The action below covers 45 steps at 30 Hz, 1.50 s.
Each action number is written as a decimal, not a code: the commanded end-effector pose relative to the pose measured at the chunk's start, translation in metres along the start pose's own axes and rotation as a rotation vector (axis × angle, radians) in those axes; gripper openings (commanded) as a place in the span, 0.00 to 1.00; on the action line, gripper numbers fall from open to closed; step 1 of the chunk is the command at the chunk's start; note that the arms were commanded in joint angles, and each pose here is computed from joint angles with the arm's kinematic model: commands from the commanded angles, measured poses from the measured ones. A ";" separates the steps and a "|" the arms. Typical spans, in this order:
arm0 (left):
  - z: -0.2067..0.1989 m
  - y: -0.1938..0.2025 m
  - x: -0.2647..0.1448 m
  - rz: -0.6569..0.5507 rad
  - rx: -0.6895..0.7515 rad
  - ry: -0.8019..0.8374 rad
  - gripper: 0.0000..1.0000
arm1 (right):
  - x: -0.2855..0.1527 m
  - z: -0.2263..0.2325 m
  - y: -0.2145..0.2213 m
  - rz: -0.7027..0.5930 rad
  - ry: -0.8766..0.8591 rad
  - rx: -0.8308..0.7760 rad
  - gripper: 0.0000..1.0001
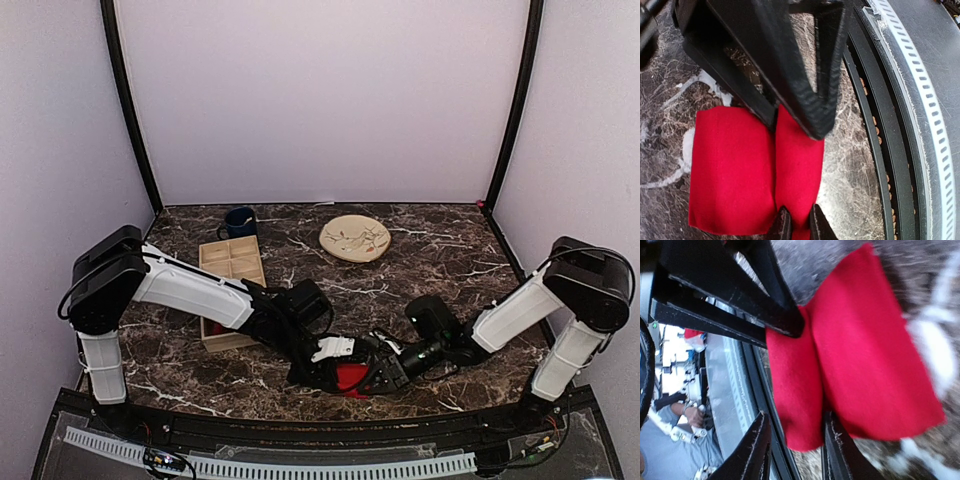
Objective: Roll the socks
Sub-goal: Roll the sock at the center of the board.
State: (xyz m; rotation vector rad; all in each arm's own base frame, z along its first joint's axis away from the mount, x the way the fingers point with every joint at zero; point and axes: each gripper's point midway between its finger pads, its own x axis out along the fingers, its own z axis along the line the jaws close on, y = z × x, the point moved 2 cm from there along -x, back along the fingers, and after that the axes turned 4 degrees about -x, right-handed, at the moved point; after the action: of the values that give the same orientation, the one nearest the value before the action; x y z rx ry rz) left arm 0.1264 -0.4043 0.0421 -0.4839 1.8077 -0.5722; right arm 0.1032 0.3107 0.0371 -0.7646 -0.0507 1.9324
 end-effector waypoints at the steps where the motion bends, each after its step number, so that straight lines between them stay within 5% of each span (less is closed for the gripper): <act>1: -0.005 0.019 0.003 0.079 -0.070 0.072 0.15 | -0.016 -0.018 -0.005 -0.070 0.125 0.003 0.32; 19: 0.002 0.018 0.005 0.141 -0.268 0.260 0.15 | -0.068 -0.012 -0.027 -0.284 0.389 -0.184 0.36; 34: 0.016 0.013 0.011 0.193 -0.425 0.379 0.15 | -0.060 0.025 -0.018 -0.293 0.555 -0.464 0.39; 45: 0.023 0.013 0.009 0.195 -0.493 0.426 0.15 | -0.029 0.041 -0.009 -0.184 0.596 -0.637 0.42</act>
State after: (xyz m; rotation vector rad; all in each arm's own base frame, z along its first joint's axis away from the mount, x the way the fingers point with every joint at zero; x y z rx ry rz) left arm 0.1454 -0.4163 0.0376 -0.5725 2.3757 -0.2064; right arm 0.0960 0.2897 0.0809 -1.5769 -0.3141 1.4760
